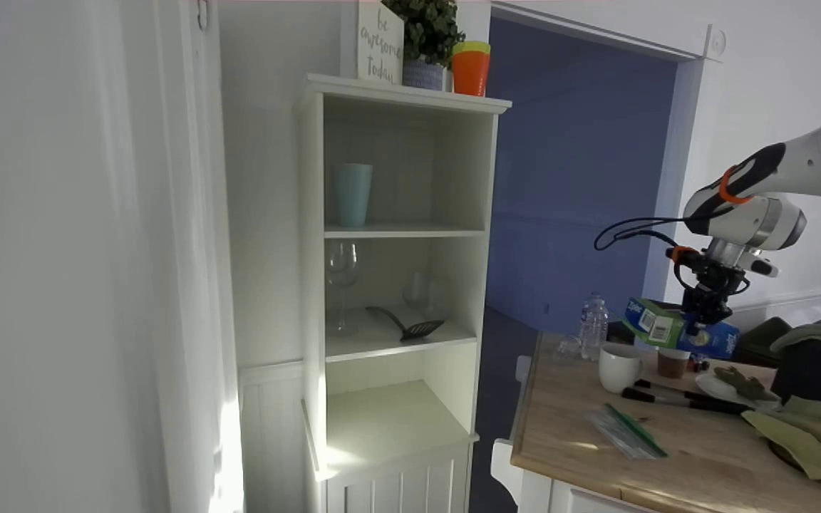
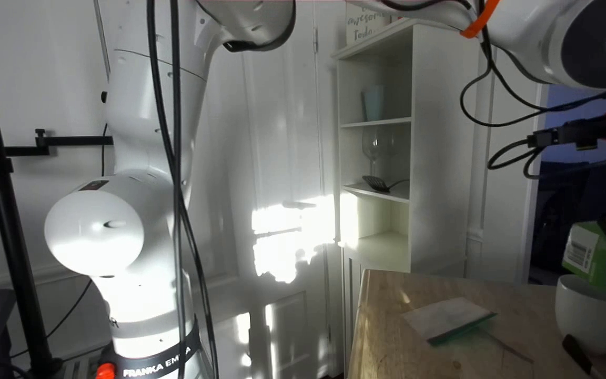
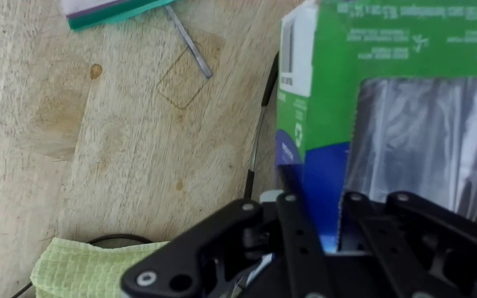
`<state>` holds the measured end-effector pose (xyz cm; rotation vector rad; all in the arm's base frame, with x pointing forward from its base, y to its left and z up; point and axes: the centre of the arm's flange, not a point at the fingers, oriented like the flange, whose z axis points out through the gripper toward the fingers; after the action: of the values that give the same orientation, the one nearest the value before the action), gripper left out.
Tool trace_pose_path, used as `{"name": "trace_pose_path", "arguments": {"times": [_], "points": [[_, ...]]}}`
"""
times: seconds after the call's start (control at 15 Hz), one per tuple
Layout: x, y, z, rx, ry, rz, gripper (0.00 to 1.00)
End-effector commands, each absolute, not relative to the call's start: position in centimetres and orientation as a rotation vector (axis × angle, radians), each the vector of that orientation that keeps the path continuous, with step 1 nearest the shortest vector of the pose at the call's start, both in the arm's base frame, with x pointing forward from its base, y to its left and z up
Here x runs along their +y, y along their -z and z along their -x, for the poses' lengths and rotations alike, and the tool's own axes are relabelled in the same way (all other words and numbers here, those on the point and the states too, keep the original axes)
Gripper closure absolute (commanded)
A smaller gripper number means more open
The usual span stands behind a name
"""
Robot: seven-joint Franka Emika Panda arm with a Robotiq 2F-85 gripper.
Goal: Move the blue box forward
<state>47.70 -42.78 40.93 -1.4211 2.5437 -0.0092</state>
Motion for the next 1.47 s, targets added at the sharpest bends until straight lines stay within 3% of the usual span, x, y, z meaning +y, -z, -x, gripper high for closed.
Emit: {"name": "trace_pose_path", "arguments": {"times": [0.0, 0.2, 0.27, 1.4], "points": [[-43.4, -40.5, -47.8, 2.552, -0.011, 1.412, 0.94], [-43.9, -40.1, -48.2, 2.558, -0.02, 1.41, 0.94], [-43.9, -40.2, -48.3, 2.556, -0.019, 1.411, 0.98], [-45.5, -38.2, -52.6, 2.804, -0.203, 1.064, 0.98]]}}
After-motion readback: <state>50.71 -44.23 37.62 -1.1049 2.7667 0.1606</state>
